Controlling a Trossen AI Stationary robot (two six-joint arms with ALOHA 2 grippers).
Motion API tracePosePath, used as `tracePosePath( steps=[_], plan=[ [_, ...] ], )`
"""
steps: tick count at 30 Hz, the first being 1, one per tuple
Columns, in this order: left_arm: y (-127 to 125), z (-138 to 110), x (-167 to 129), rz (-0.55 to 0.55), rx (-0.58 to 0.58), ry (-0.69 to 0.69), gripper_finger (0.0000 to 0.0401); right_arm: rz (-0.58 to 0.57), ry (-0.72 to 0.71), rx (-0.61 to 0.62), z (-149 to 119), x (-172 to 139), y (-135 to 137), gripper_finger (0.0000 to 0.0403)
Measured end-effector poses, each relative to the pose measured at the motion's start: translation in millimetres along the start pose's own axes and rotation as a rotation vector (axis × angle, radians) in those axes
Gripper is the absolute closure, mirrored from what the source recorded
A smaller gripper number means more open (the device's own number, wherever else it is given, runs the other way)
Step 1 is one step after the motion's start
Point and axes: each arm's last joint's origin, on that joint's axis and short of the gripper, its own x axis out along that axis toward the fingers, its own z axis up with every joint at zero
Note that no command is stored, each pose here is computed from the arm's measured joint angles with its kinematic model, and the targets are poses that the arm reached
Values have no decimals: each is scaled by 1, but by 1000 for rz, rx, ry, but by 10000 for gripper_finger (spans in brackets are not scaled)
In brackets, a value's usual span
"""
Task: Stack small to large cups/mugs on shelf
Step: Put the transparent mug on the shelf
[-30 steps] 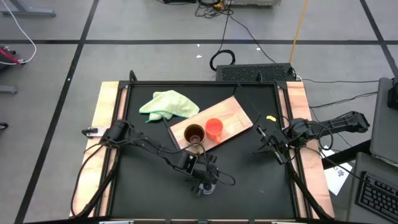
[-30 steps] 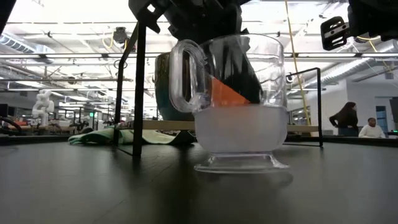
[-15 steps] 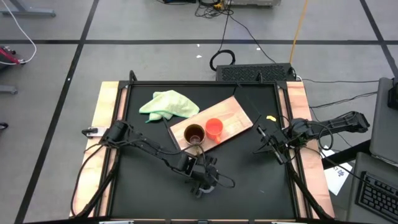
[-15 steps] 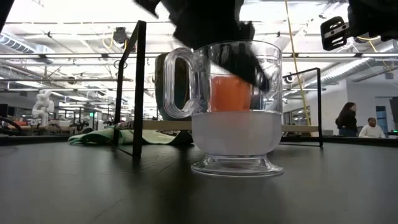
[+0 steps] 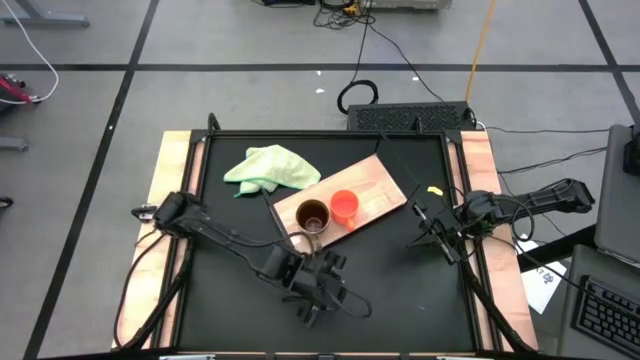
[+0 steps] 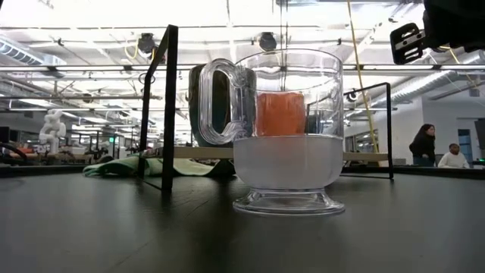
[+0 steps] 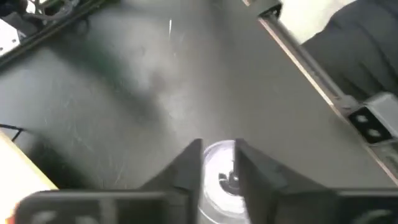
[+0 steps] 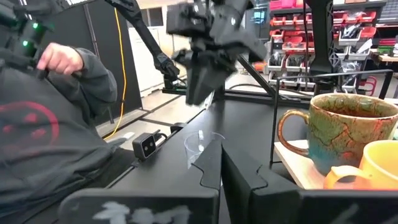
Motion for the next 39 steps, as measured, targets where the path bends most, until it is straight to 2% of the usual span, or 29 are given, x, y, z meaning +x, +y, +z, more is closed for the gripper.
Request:
tracePosePath(
  steps=[2, 3, 5, 8, 14, 21, 26, 34, 39],
  plan=[
    [-2, 0, -16, -3, 0, -4, 368, 0, 2, 0, 0, 0, 0, 403],
    [-2, 0, -25, -2, -1, -18, 384, 0, 2, -3, 0, 0, 0, 403],
    [-4, -1, -45, 32, 2, -57, 390, 0, 2, -18, 0, 0, 0, 403],
    [-6, -12, -70, 141, -20, -93, 397, 0, 4, -43, 0, 0, 0, 403],
    [-8, -65, -109, 286, -147, -181, 399, 0, 23, -102, -2, 2, -1, 403],
    [-18, -143, -129, 359, -297, -344, 400, 0, 34, -107, -4, 8, -3, 403],
    [-23, -188, -135, 367, -341, -460, 400, 0, -25, -120, 2, 11, -3, 403],
    [-21, -236, -146, 382, -406, -599, 400, -6, -49, -158, 4, 12, -4, 403],
    [-24, -259, -138, 388, -420, -634, 400, -95, -24, -188, 2, 14, -7, 403]
  ],
)
